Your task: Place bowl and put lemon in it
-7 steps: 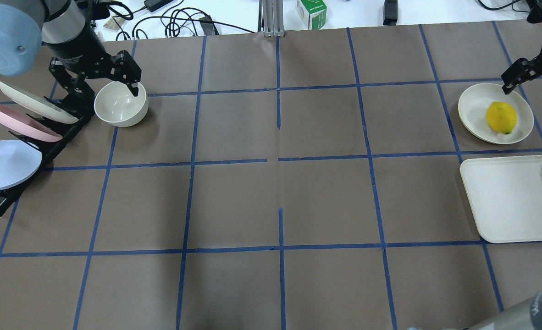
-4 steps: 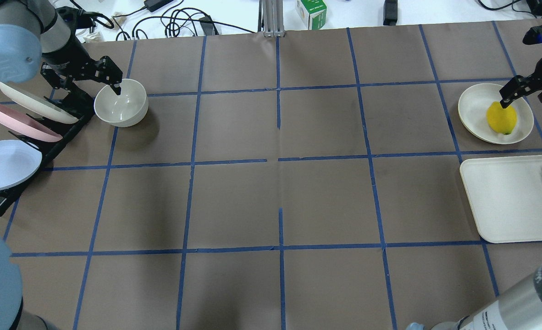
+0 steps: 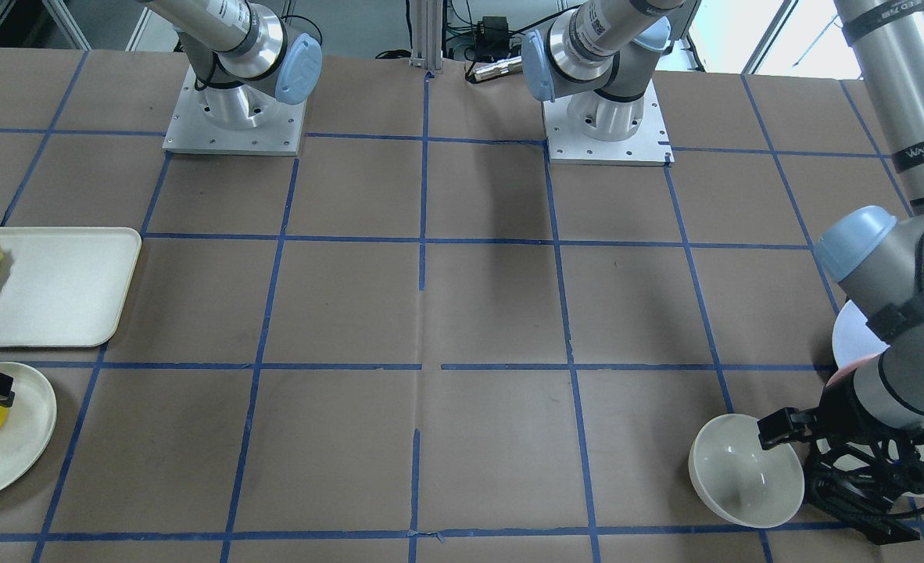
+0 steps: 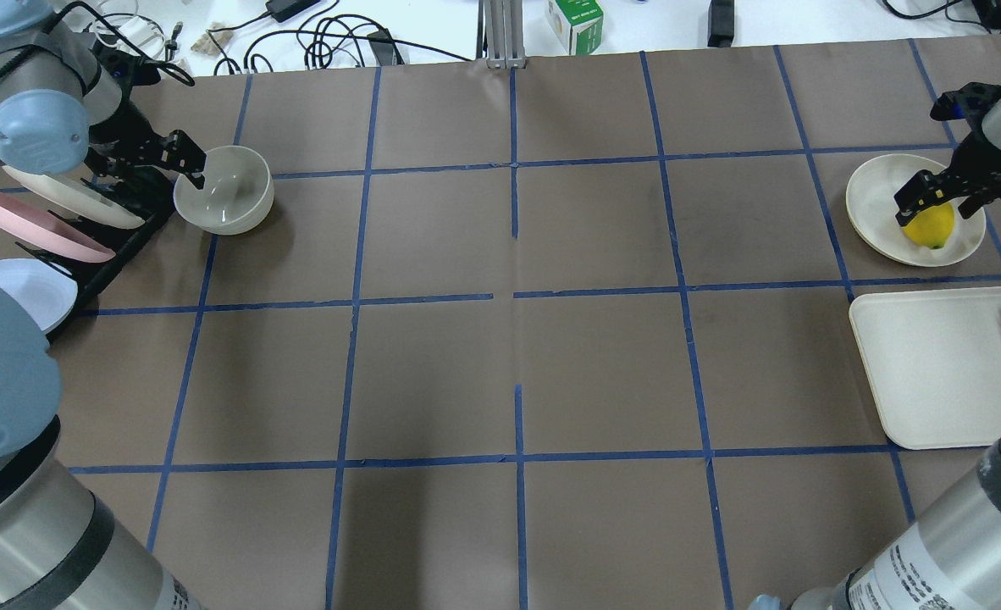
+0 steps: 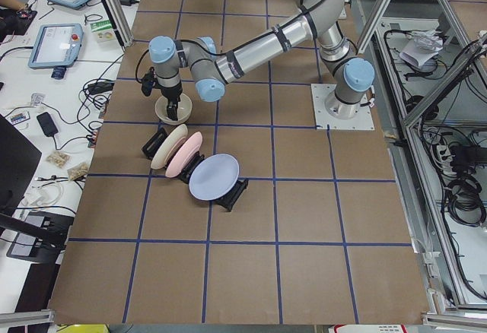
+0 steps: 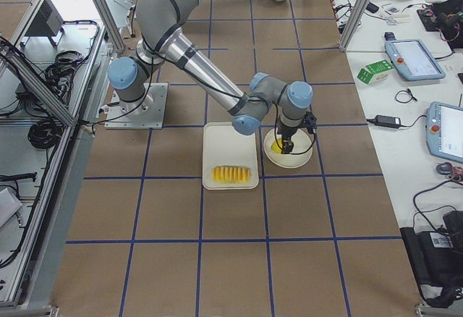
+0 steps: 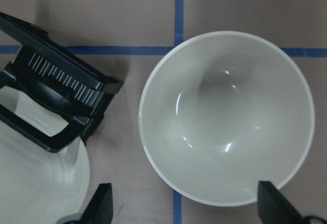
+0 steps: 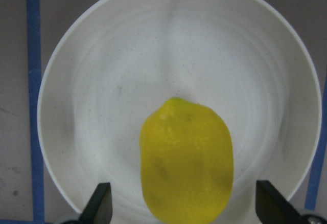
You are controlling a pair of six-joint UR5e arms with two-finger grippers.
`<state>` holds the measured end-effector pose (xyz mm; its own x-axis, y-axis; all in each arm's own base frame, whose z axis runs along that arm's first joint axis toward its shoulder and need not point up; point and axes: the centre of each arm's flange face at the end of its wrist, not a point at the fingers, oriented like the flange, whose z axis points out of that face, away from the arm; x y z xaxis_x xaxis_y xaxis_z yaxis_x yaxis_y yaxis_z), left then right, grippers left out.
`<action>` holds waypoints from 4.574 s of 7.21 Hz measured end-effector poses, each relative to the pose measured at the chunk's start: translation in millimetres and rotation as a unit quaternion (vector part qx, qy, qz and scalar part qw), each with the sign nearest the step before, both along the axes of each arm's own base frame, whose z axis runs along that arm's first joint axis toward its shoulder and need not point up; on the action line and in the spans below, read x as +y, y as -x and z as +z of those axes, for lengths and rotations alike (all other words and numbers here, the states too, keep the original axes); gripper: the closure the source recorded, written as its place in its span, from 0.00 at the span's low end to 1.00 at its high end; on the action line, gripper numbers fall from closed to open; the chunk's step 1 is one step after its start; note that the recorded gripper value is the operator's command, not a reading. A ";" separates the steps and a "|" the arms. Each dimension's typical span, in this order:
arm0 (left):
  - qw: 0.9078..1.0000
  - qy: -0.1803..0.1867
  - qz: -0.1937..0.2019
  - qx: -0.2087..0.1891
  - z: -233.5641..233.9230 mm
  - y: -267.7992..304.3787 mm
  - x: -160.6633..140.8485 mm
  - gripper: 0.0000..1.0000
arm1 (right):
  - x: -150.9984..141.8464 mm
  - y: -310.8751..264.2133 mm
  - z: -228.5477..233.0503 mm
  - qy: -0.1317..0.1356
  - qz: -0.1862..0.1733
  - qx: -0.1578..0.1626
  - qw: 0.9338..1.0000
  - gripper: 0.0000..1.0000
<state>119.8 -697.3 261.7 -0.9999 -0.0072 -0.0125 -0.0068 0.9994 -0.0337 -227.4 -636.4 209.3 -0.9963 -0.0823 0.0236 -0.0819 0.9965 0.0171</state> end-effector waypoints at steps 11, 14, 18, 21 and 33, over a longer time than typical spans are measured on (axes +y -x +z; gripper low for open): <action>1.000 0.003 -0.004 0.016 -51.0 -9.3 -19.8 1.00 | 45.1 -111.9 155.6 -0.032 -0.023 0.003 0.999 1.00; 0.999 -0.007 0.002 0.032 -28.5 -3.1 -16.3 1.00 | 50.5 -144.7 168.4 -0.037 -0.041 0.000 0.998 1.00; 0.994 -0.037 -0.035 0.099 16.8 65.1 -3.6 1.00 | 52.3 -150.5 176.3 -0.030 -0.041 -0.002 0.999 1.00; 0.989 -0.054 -0.048 0.132 20.7 195.3 23.1 1.00 | 53.5 -165.2 181.2 -0.028 -0.041 -0.003 0.999 1.00; 0.994 0.000 0.025 0.103 -18.6 368.9 109.9 0.00 | 76.0 -395.0 175.3 -0.033 -0.097 -0.022 0.995 1.00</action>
<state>-249.0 -587.4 243.1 -0.9797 -0.0567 0.1925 -0.0630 0.9977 -0.0266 167.6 -560.4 384.7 -0.9936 0.1115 -0.0200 0.1095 0.9905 0.0829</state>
